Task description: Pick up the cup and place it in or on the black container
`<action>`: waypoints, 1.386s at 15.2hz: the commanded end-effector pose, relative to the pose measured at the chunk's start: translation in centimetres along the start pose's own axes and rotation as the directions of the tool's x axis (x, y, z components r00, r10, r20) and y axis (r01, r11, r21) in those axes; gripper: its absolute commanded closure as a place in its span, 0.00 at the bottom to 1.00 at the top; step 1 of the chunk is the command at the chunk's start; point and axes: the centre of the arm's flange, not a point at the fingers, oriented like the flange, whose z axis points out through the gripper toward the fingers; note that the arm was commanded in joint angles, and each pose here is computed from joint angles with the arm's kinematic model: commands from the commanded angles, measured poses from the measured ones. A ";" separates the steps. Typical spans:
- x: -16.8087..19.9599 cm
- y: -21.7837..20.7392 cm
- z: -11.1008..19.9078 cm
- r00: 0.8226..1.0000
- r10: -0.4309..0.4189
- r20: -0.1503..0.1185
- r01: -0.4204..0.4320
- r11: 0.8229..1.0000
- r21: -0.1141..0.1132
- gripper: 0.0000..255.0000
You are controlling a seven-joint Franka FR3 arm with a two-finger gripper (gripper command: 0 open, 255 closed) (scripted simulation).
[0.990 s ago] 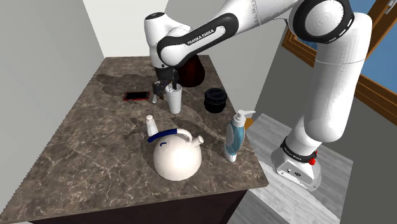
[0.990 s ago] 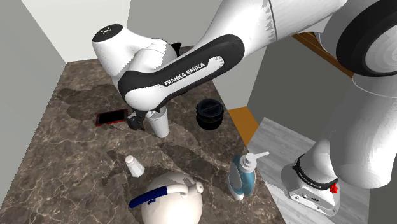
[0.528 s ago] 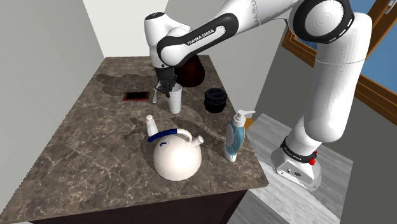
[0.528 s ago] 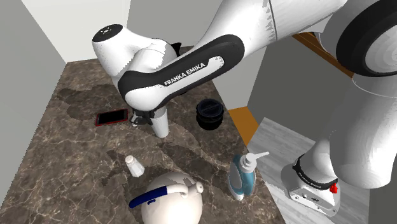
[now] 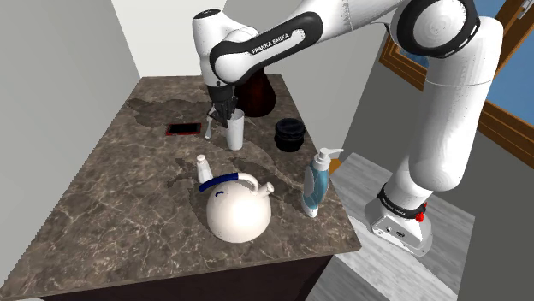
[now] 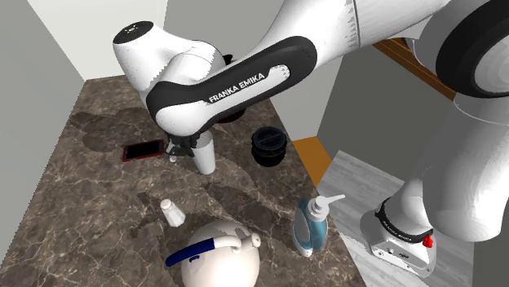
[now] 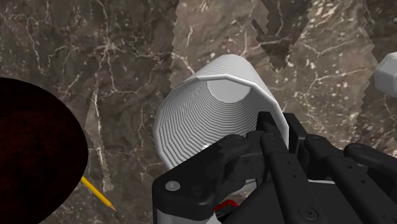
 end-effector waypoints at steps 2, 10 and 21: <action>0.0 0.2 -1.6 1.000 0.000 0.000 0.000 1.000 0.000 1.00; 0.0 0.5 -5.8 1.000 0.000 0.000 0.000 1.000 0.000 1.00; 0.1 1.0 -11.6 1.000 0.000 0.000 0.000 1.000 0.000 1.00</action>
